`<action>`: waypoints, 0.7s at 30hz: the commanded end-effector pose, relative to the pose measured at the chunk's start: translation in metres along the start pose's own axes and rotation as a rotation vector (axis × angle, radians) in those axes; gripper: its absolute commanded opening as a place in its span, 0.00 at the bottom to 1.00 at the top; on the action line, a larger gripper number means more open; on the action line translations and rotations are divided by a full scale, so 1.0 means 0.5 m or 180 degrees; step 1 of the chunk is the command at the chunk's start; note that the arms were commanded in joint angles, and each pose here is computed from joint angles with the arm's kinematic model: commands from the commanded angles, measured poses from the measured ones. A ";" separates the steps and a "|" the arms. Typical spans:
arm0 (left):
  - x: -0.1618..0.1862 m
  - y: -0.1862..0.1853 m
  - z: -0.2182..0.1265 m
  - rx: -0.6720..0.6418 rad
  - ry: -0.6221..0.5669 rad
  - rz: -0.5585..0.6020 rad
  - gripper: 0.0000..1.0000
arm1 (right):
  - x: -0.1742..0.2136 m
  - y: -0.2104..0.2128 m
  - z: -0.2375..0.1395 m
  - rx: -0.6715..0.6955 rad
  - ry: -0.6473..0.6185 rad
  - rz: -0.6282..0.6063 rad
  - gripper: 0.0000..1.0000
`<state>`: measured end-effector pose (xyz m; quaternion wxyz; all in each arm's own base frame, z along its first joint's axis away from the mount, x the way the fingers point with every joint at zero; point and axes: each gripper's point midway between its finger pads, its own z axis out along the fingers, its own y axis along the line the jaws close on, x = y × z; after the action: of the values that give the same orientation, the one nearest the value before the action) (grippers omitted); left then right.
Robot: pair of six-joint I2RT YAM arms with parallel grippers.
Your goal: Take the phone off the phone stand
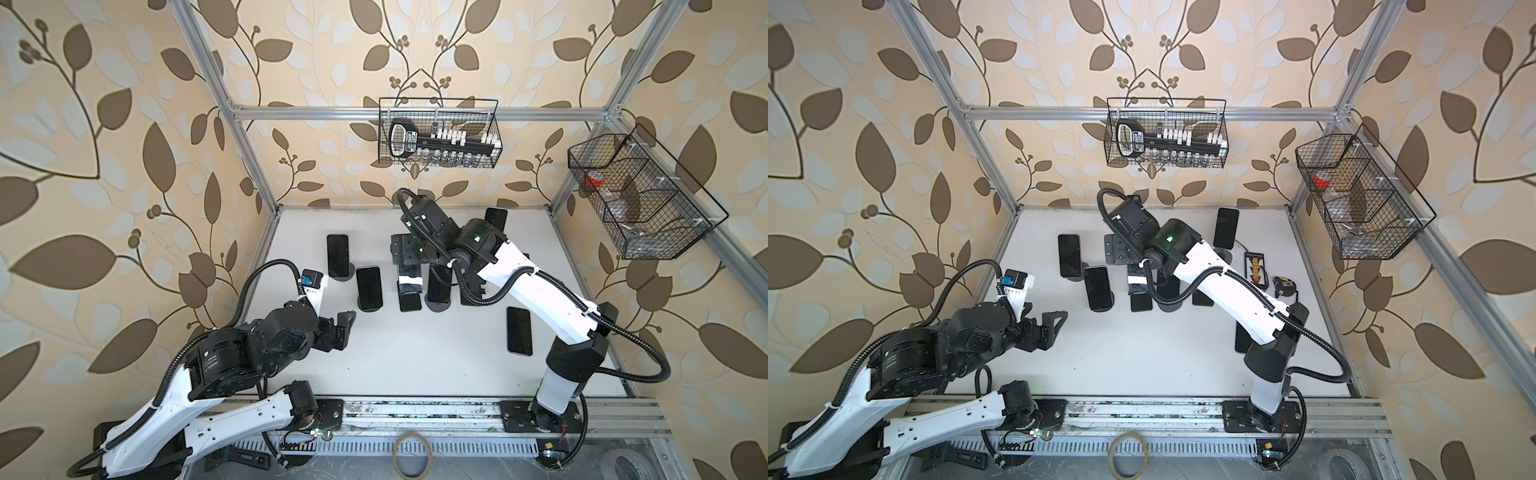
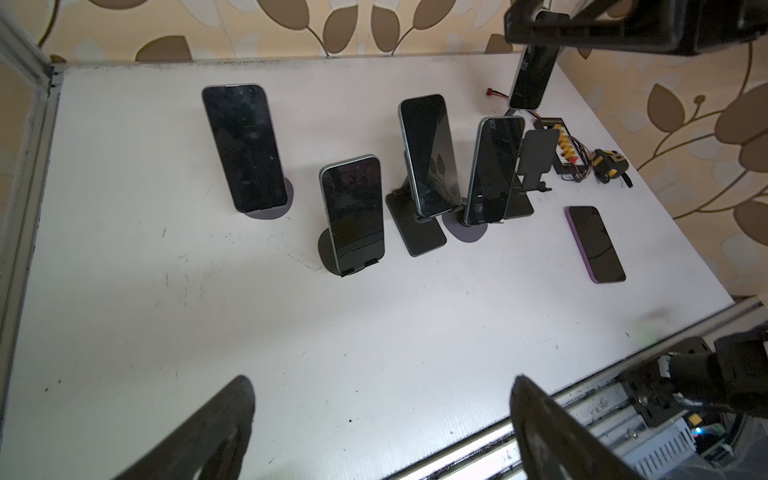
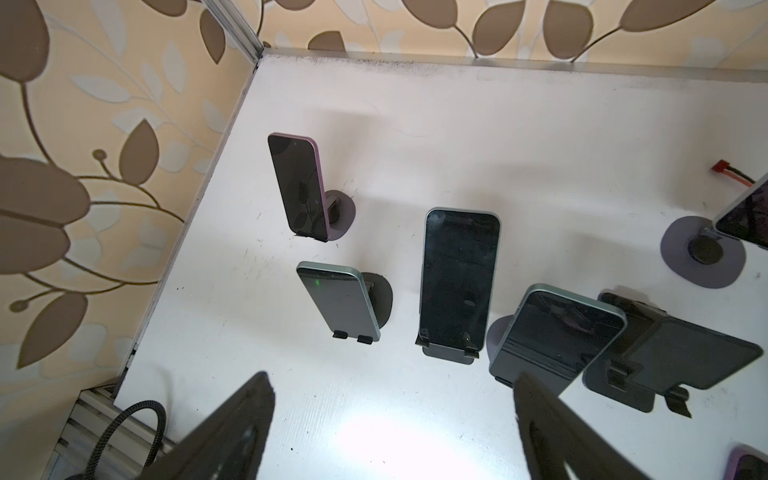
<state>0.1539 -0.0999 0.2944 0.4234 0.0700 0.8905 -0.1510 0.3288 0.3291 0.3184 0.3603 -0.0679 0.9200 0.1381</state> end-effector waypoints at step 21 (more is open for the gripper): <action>-0.099 0.085 0.134 -0.0744 0.0190 -0.0759 0.97 | -0.008 0.068 0.036 -0.0399 0.0035 -0.0400 0.90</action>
<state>0.2255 -0.0682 0.2613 0.3606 -0.0885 0.9275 -0.0429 0.3445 0.3738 0.2993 0.3536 -0.1338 0.9127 0.1552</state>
